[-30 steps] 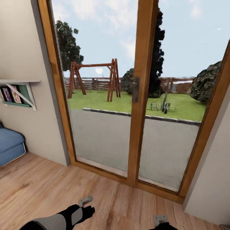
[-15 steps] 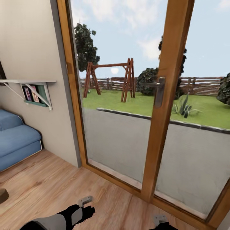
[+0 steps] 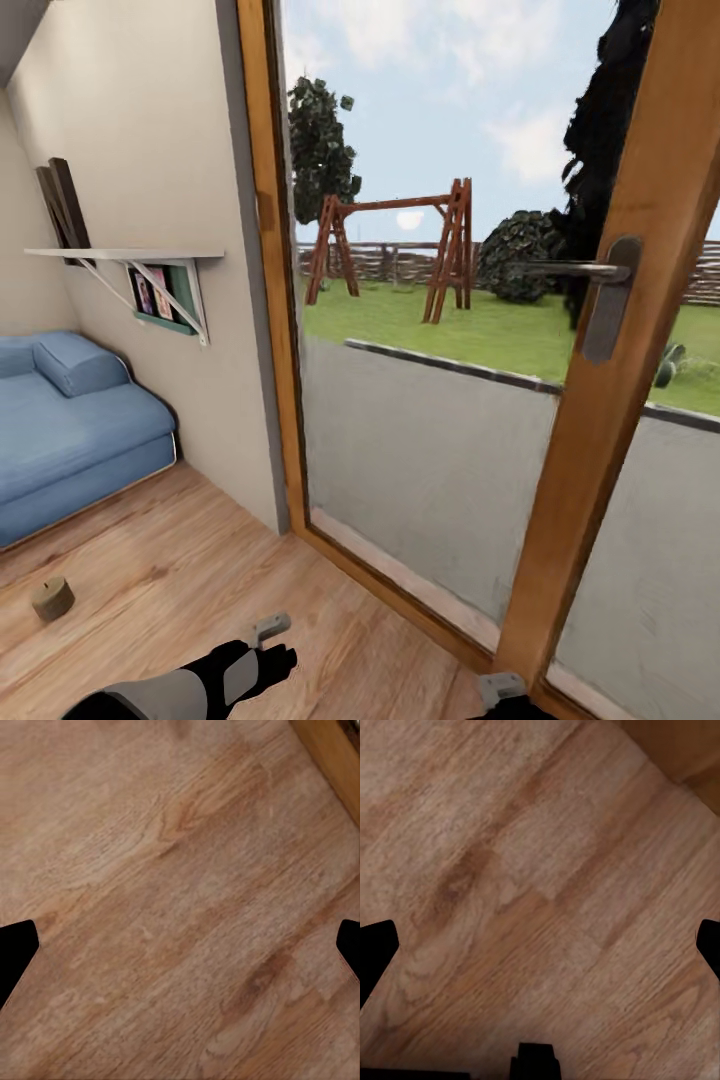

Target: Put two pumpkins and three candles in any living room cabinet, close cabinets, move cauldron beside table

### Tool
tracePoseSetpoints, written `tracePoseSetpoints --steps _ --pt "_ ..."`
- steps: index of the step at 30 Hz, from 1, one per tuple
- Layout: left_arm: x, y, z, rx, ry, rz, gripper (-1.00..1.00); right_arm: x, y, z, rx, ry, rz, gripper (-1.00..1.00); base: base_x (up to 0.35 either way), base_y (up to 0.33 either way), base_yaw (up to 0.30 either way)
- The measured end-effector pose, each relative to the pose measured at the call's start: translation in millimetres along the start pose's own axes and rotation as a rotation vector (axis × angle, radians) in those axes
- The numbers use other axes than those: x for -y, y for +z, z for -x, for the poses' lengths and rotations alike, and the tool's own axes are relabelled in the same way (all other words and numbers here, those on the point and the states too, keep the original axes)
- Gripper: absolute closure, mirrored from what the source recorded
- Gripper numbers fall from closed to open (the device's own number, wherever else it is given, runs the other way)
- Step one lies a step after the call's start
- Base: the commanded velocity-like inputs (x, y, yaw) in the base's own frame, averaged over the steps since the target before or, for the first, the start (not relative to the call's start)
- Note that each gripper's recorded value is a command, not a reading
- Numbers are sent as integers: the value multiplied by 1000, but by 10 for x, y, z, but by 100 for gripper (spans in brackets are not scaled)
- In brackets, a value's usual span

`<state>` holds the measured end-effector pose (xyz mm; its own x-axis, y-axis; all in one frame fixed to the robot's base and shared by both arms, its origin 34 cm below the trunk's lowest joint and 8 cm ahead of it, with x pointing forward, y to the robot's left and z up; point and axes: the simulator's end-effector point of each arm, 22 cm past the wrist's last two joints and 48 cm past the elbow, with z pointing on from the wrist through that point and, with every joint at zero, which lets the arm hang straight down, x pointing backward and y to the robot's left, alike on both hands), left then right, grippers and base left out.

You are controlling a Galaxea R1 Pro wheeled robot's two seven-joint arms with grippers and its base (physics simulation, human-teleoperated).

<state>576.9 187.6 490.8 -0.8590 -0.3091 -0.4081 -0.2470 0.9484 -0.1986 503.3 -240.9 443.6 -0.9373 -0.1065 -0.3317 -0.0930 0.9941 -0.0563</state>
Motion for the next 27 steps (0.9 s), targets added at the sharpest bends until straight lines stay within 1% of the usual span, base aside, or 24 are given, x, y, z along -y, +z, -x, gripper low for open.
tracePoseSetpoints --steps 6,8,19,22,27 --pt "-2 0 -1 0 0 0 -100 1 -1 6 1 0 0 -100 332 0 283" --pt "1 1 2 1 0 0 -100 0 1 1 0 0 0 -100 201 0 283" --pt "28 3 33 18 0 -3 -100 0 4 -2 -1 0 0 -100 41 -9 283" --pt "31 3 32 18 0 -4 -100 0 3 -3 -1 0 0 -100 71 -140 283" --pt "27 2 31 18 0 -3 -100 1 2 3 0 0 0 -100 116 -245 283"
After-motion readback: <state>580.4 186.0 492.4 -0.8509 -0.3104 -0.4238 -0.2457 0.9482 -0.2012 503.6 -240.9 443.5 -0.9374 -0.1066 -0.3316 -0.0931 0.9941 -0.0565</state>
